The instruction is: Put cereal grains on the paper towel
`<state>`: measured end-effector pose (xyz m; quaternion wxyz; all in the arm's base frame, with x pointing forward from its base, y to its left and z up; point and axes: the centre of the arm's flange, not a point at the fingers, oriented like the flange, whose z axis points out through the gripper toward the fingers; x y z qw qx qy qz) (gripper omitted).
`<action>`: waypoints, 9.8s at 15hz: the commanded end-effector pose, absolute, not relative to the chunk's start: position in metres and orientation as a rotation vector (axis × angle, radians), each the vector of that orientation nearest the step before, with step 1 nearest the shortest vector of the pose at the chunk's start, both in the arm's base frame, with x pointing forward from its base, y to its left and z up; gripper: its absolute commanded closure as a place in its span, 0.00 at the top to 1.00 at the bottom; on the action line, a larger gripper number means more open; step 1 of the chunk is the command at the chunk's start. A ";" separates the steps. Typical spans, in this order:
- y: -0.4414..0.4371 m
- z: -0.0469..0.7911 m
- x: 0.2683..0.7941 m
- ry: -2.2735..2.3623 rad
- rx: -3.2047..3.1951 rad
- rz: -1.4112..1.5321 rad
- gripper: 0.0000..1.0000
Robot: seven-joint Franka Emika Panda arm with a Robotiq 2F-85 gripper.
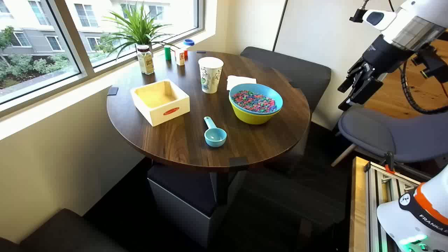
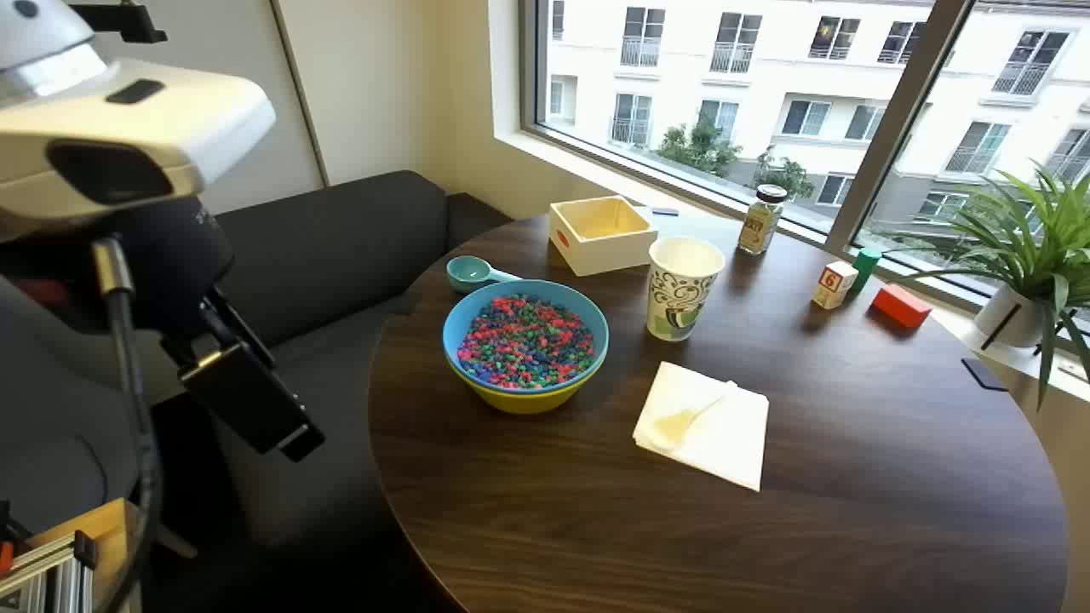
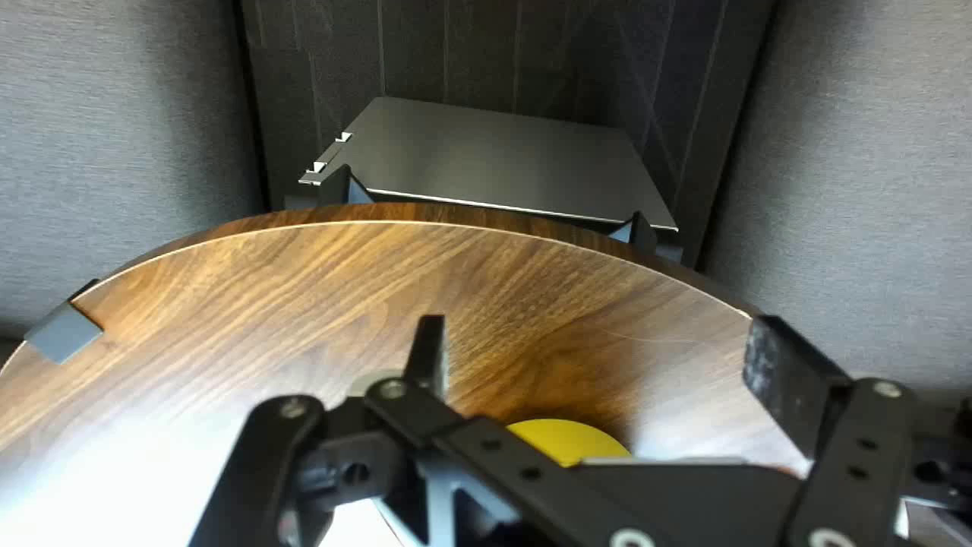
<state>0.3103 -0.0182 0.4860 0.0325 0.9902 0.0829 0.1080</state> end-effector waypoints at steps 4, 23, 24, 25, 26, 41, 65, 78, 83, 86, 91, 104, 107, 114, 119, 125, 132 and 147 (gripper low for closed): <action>-0.018 0.486 0.310 0.255 3.048 0.332 1.00; 0.011 0.473 0.455 -0.052 2.968 0.850 1.00; 0.015 0.468 0.462 -0.053 2.977 0.827 1.00; 0.016 0.467 0.470 -0.067 2.958 0.853 1.00; 0.010 0.472 0.445 -0.029 2.965 0.860 1.00; 0.014 0.426 0.500 -0.061 3.013 0.692 1.00; 0.025 0.400 0.540 -0.033 3.052 0.673 0.00; -0.009 0.442 0.540 -0.157 2.998 0.760 0.03; -0.058 0.437 0.548 -0.236 2.971 0.750 0.03; -0.081 0.422 0.550 -0.207 2.969 0.725 0.03; -0.102 0.403 0.554 -0.127 2.982 0.664 0.03; -0.121 0.373 0.585 -0.135 2.980 0.672 0.03; -0.120 0.369 0.587 -0.136 2.985 0.665 0.03; -0.116 0.369 0.590 -0.124 2.996 0.660 0.44; -0.115 0.373 0.590 -0.116 2.990 0.674 0.72; -0.111 0.389 0.591 -0.115 2.980 0.726 1.00; -0.118 0.384 0.608 -0.186 2.955 0.777 1.00; -0.114 0.353 0.637 -0.161 2.955 0.763 0.45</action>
